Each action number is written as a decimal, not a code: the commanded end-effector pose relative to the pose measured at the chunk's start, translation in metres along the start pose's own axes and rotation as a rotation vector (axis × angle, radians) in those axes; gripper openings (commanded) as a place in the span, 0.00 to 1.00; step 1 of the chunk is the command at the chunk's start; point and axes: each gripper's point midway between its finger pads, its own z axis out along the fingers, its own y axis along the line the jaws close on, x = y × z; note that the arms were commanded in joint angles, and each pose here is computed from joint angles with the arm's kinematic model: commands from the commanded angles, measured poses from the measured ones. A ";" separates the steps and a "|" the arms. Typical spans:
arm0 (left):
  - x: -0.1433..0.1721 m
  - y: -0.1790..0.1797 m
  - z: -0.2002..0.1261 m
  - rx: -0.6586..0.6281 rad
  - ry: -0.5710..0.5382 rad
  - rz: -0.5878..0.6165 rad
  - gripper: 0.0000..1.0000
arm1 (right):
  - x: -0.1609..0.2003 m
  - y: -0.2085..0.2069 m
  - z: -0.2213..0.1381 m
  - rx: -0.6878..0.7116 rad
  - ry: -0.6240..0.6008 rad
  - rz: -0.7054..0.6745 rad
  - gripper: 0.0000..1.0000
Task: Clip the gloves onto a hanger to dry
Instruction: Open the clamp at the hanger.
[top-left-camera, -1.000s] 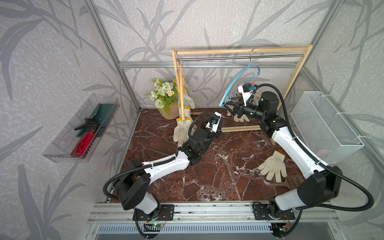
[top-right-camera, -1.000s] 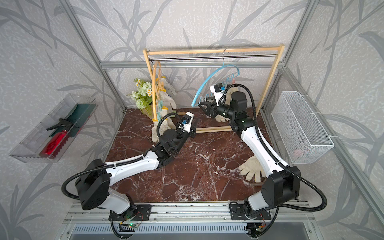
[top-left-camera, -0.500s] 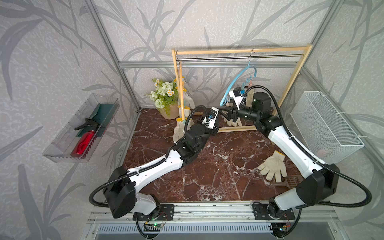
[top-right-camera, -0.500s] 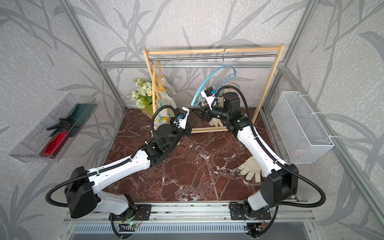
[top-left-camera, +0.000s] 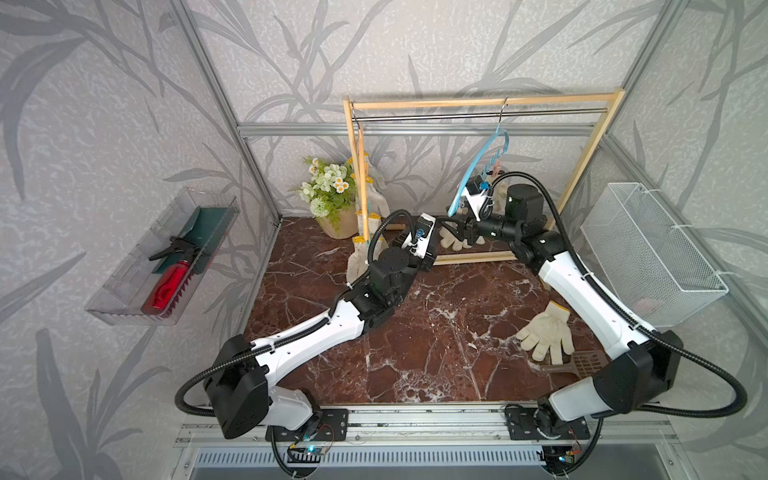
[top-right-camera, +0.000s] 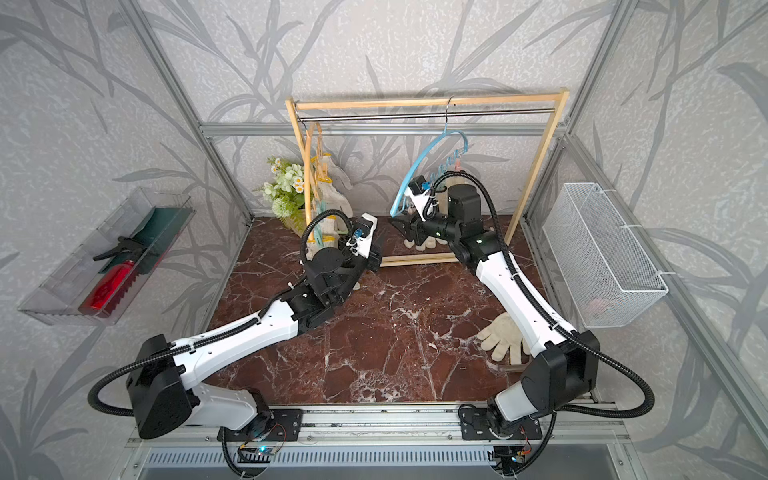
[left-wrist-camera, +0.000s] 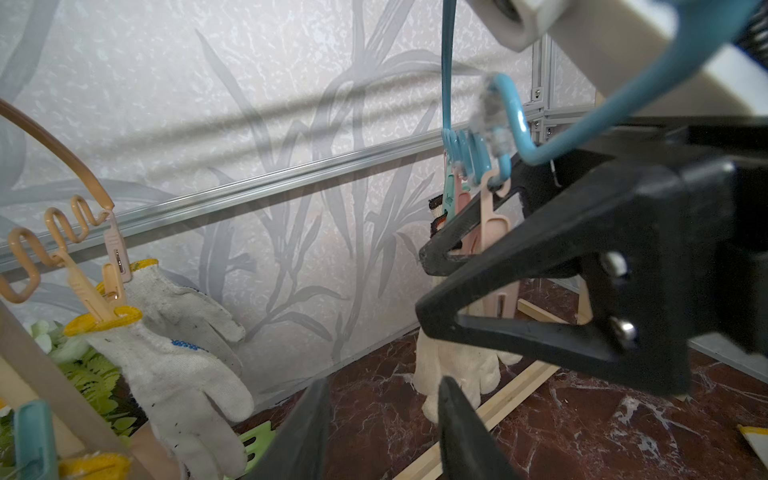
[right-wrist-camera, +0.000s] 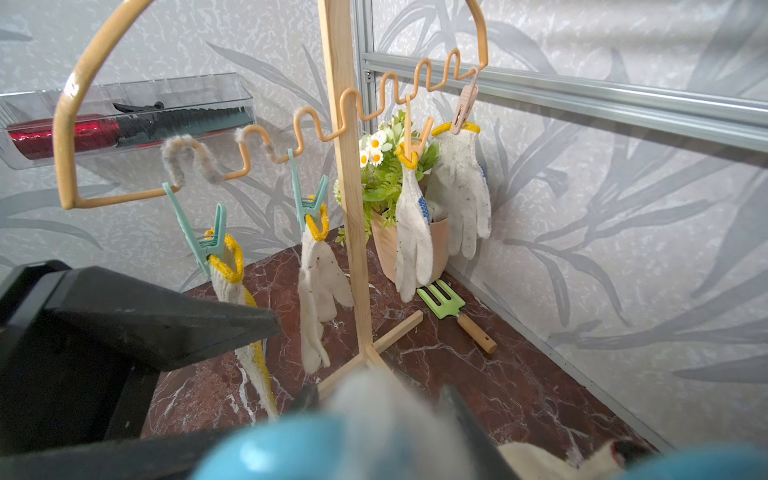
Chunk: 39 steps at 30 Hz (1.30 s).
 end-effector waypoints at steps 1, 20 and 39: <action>-0.011 0.008 -0.002 -0.023 -0.019 0.003 0.43 | -0.026 0.007 -0.015 0.008 -0.049 -0.040 0.47; -0.004 0.009 -0.002 -0.026 -0.003 0.006 0.43 | -0.039 0.007 -0.028 -0.067 -0.091 0.059 0.42; 0.020 0.000 -0.002 0.011 0.054 -0.049 0.43 | -0.033 -0.001 -0.026 -0.024 -0.066 0.054 0.27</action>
